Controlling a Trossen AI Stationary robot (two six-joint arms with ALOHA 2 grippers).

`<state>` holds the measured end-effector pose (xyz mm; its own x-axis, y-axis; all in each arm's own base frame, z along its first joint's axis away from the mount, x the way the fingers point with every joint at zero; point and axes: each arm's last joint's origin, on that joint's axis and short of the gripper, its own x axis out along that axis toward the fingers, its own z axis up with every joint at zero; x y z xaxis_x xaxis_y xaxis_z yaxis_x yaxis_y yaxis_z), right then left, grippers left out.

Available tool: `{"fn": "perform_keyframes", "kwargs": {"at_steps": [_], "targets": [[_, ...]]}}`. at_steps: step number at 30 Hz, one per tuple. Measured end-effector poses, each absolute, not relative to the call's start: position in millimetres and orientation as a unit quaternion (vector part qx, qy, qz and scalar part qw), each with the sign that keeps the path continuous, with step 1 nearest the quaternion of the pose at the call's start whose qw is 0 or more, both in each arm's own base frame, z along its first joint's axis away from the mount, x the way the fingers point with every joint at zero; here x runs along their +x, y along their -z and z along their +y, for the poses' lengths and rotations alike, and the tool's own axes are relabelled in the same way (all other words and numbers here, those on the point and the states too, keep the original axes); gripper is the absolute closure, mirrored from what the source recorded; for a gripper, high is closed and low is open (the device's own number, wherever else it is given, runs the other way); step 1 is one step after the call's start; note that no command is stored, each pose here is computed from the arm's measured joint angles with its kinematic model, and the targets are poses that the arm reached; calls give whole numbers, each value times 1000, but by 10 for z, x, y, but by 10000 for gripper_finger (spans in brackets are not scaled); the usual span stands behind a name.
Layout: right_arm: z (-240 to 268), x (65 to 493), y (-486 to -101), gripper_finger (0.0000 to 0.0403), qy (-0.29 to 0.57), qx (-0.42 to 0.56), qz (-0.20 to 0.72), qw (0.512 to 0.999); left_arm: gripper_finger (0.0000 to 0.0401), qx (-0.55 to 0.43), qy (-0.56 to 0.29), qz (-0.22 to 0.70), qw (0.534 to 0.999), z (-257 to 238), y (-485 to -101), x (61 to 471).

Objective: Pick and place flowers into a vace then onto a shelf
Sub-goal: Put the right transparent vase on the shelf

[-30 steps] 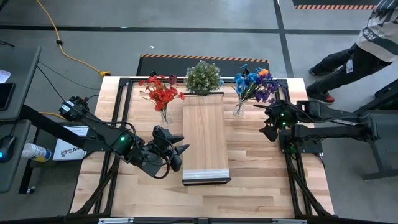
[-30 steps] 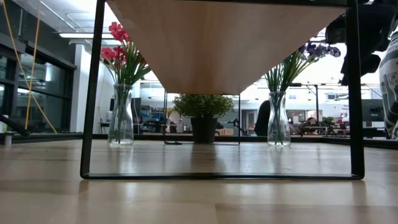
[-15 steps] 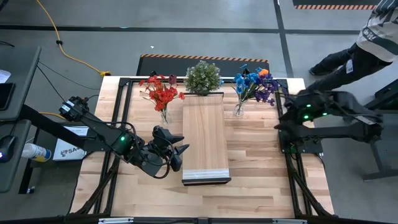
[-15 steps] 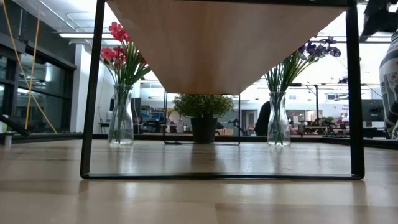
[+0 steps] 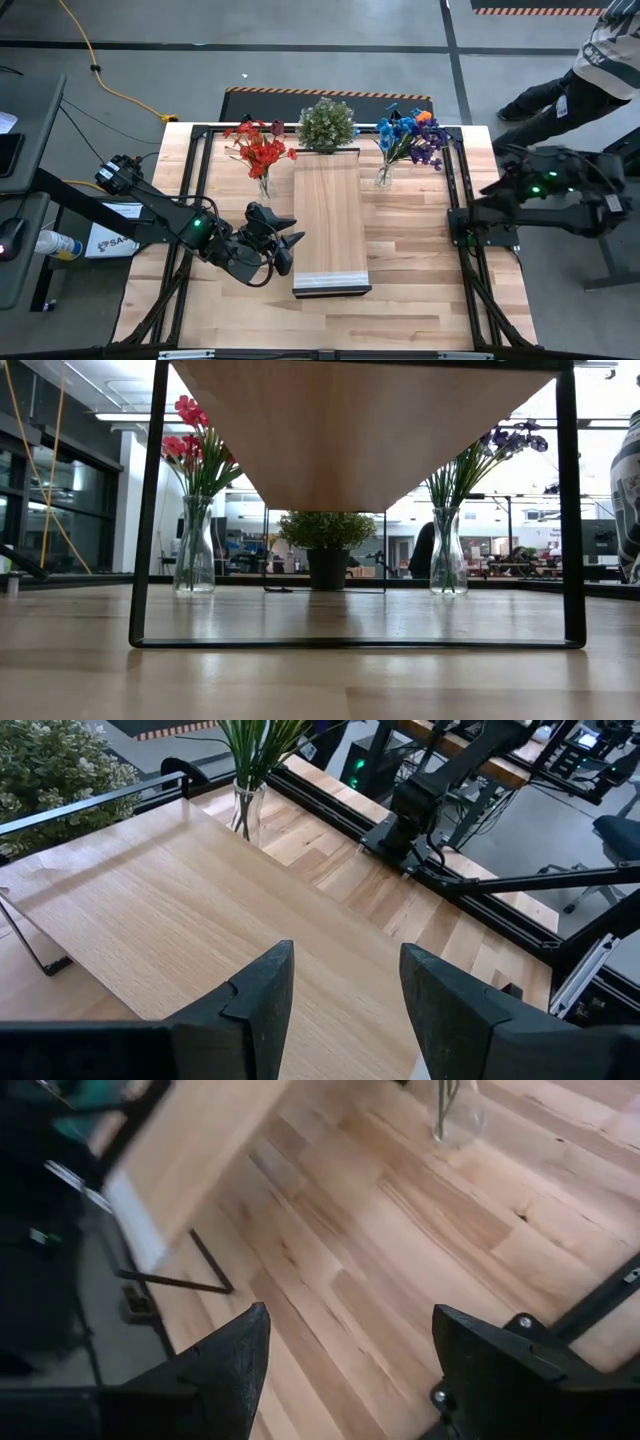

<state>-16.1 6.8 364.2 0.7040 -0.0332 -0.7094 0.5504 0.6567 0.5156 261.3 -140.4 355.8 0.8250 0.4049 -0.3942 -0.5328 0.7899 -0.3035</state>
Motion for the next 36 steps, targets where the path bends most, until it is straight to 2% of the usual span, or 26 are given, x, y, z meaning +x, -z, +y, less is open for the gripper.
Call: {"fn": "perform_keyframes", "kwargs": {"at_steps": [7, 16, 29, 36], "targets": [[168, -567, -3546, 136, 183, 393, 258, 864, 186, -206, -251, 155, 933, -1405, -3560, 2615], [479, -802, -3411, 137, 258, 329, 168, 893, 186, -214, -251, 151, 932, -1407, -3565, 2618], [924, -413, -3389, 137, 352, 193, 160, 902, 186, -222, -248, 145, 932, -1413, -3579, 2628], [1142, -203, -3314, 137, 416, 129, 142, 889, 186, -225, -242, 148, 932, -1418, -3580, 2630]]}}
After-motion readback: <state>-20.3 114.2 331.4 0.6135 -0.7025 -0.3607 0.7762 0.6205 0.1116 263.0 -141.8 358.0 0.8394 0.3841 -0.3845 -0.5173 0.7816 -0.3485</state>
